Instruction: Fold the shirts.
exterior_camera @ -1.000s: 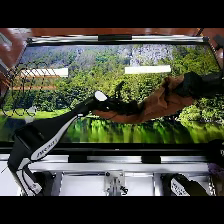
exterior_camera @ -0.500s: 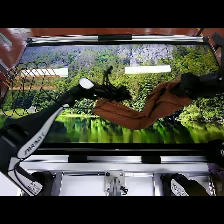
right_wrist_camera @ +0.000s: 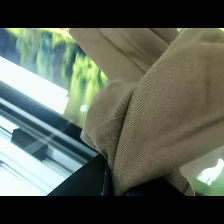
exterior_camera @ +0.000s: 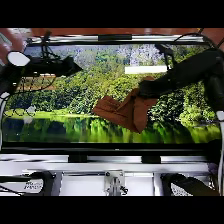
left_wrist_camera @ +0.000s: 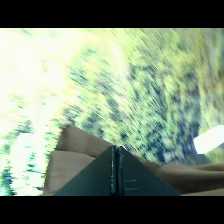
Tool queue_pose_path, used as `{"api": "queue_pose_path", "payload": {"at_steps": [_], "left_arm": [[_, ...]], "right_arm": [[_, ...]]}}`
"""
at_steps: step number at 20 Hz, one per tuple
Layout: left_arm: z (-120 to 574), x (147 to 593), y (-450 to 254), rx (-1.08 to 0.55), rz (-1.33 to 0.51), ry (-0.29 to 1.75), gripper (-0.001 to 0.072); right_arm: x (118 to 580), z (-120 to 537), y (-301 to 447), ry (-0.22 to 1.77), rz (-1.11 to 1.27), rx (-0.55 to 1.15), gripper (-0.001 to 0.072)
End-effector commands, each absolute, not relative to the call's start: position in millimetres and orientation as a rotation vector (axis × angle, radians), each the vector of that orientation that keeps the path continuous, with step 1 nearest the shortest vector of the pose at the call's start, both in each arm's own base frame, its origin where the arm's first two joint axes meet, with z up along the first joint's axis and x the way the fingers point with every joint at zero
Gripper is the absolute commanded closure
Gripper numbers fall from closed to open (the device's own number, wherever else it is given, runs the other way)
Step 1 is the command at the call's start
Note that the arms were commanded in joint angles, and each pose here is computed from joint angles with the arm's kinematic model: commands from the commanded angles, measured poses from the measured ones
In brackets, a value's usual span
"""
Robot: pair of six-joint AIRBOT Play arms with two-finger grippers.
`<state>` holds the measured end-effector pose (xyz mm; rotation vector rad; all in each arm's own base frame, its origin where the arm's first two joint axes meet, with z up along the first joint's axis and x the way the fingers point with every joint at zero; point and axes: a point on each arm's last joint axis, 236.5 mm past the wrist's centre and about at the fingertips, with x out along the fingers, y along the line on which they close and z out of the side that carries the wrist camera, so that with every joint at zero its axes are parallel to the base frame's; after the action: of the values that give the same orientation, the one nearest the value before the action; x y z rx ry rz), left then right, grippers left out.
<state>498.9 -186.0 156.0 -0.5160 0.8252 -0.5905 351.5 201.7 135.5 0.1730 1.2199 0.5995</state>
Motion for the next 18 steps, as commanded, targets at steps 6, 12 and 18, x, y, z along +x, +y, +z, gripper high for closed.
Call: {"api": "queue_pose_path", "payload": {"at_steps": [6,12,18], "left_arm": [[173,481,-161,-0.503,-0.577,0.847,0.0676],[169,473,-167,-0.464,-0.613,0.869,0.0675],[165,469,-168,-0.461,-0.622,0.89,0.0675]], "right_arm": [[408,0,295,1.334,0.562,0.325,0.0239],[377,-33,220,1.563,0.46,0.11,0.0203],[340,-40,83,1.81,0.142,0.248,0.0084]]}}
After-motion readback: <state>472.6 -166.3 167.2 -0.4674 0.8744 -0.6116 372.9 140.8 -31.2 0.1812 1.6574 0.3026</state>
